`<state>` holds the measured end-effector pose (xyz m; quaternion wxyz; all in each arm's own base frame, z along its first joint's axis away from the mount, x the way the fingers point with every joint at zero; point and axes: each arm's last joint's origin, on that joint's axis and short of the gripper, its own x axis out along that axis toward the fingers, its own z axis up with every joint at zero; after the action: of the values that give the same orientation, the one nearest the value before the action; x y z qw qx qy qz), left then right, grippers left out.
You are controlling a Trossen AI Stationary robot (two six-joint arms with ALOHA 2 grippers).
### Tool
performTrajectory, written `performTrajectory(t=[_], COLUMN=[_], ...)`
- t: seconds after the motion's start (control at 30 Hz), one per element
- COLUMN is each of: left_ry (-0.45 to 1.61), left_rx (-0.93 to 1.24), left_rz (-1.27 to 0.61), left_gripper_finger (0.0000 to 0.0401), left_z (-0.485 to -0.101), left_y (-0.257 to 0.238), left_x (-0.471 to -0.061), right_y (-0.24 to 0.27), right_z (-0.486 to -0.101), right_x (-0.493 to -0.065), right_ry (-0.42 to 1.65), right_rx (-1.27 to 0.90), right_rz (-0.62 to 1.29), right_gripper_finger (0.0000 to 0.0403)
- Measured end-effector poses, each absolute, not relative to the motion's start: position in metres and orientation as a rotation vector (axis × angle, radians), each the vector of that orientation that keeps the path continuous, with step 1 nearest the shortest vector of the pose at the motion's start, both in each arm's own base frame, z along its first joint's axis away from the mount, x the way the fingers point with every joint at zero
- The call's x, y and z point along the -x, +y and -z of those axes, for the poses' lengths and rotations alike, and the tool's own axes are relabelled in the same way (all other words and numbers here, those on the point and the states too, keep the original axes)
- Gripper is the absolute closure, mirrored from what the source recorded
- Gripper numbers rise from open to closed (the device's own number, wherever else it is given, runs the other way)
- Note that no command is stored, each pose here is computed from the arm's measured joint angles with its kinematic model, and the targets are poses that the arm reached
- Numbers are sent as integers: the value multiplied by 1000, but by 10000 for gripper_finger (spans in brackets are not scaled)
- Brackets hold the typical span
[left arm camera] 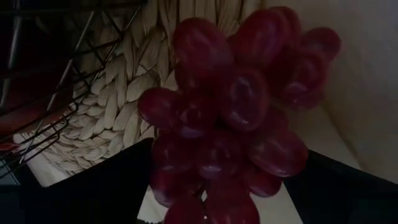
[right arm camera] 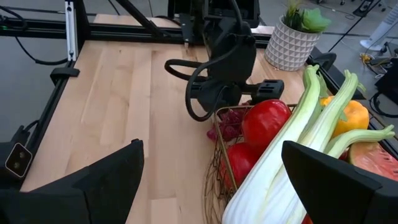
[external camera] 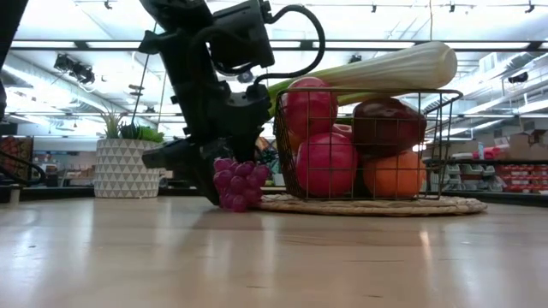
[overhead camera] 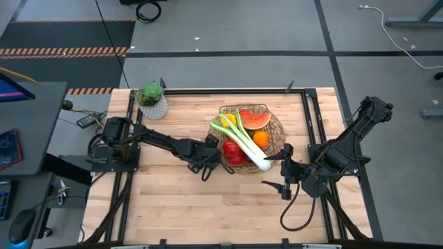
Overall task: Build produce basket
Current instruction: Put the grapes into the wire basket
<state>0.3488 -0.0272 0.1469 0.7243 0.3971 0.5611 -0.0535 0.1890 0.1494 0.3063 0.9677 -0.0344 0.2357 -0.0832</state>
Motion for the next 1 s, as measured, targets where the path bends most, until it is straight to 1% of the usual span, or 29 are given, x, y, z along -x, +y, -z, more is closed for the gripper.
performTrajectory(t=[0.1,0.33,0.57,0.7,1.0], left_ry=[1242,1258,1247,1238,1237], left_rx=[-892,-985,-1069,-1082,-1084], left_rz=[102,-11,-96,-90,-88], left_gripper_finger=[85,137,193,223,261], left_z=[-147,-149,-151,-151,-152], left_y=[-28,-33,-47,-53,-54], left_x=[-349,-347,-345,-344,-343], right_y=[149,149,149,149,150], right_z=[-306,-306,-306,-306,-307], right_x=[-189,-189,-189,-189,-189], right_ry=[477,477,477,476,470], right_rx=[69,69,69,74,69], right_rz=[168,168,168,167,166], right_gripper_finger=[19,19,19,19,19])
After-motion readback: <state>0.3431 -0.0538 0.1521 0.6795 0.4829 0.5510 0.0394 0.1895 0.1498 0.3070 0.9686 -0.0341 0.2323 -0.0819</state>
